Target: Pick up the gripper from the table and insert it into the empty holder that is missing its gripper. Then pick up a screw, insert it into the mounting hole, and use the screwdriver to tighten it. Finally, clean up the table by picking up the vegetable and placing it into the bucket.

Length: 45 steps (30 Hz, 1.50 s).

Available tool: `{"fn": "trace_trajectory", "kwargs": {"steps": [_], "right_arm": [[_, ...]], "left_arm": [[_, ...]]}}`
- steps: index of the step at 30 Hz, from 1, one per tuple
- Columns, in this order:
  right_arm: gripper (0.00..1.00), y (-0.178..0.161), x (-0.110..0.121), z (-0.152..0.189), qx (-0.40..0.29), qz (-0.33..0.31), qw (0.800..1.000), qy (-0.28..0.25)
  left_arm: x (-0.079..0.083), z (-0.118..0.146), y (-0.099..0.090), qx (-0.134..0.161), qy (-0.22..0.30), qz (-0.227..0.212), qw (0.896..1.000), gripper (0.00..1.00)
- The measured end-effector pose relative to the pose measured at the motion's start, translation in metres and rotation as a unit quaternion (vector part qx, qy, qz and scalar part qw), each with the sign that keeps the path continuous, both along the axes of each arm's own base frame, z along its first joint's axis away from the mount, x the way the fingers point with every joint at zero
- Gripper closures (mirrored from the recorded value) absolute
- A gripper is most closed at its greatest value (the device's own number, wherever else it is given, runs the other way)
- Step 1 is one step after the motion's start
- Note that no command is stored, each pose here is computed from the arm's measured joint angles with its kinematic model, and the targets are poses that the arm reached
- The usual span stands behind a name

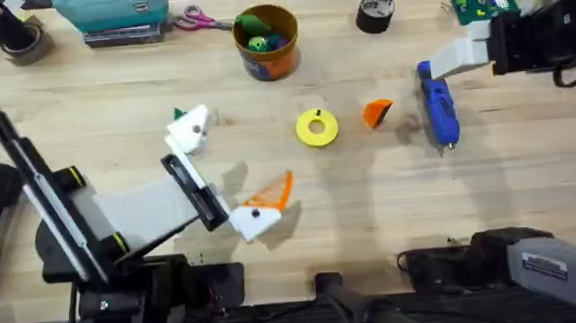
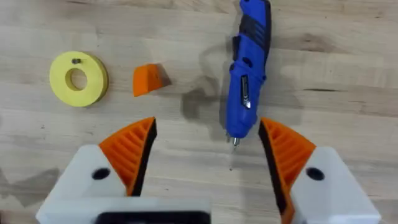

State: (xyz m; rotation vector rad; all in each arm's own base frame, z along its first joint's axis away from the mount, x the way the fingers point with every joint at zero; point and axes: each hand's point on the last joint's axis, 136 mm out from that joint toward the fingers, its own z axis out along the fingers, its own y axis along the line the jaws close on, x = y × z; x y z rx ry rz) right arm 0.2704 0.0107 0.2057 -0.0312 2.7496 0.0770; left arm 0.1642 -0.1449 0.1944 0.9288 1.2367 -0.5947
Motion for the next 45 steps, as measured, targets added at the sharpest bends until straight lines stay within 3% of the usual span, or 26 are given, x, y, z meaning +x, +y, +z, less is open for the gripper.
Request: {"fn": "trace_trajectory", "kwargs": {"steps": [7, 12, 16, 22, 29, 33, 45], "right_arm": [[0.005, 0.0, 0.0, 0.0, 0.0, 0.0, 1.0, 0.0], [0.005, 0.0, 0.0, 0.0, 0.0, 0.0, 1.0, 0.0], [0.005, 0.0, 0.0, 0.0, 0.0, 0.0, 1.0, 0.0], [0.005, 0.0, 0.0, 0.0, 0.0, 0.0, 1.0, 0.0], [0.005, 0.0, 0.0, 0.0, 0.0, 0.0, 1.0, 0.0], [0.004, 0.0, 0.0, 0.0, 0.0, 0.0, 1.0, 0.0], [0.004, 0.0, 0.0, 0.0, 0.0, 0.0, 1.0, 0.0]], "left_arm": [[-0.048, -0.005, -0.021, 0.016, 0.001, -0.152, 0.988, 0.06], [-0.061, -0.007, -0.023, 0.011, 0.024, -0.192, 0.981, 0.06], [-0.054, -0.006, -0.022, -0.015, 0.081, -0.173, 0.981, 0.06], [-0.032, -0.005, -0.016, -0.052, 0.133, -0.109, 0.984, 0.058], [-0.006, -0.022, -0.004, -0.08, 0.2, -0.025, 0.976, 0.058], [-0.002, -0.031, -0.002, -0.073, 0.211, -0.01, 0.975, 0.058], [-0.005, -0.034, -0.003, -0.055, 0.193, -0.017, 0.979, 0.058]]}}
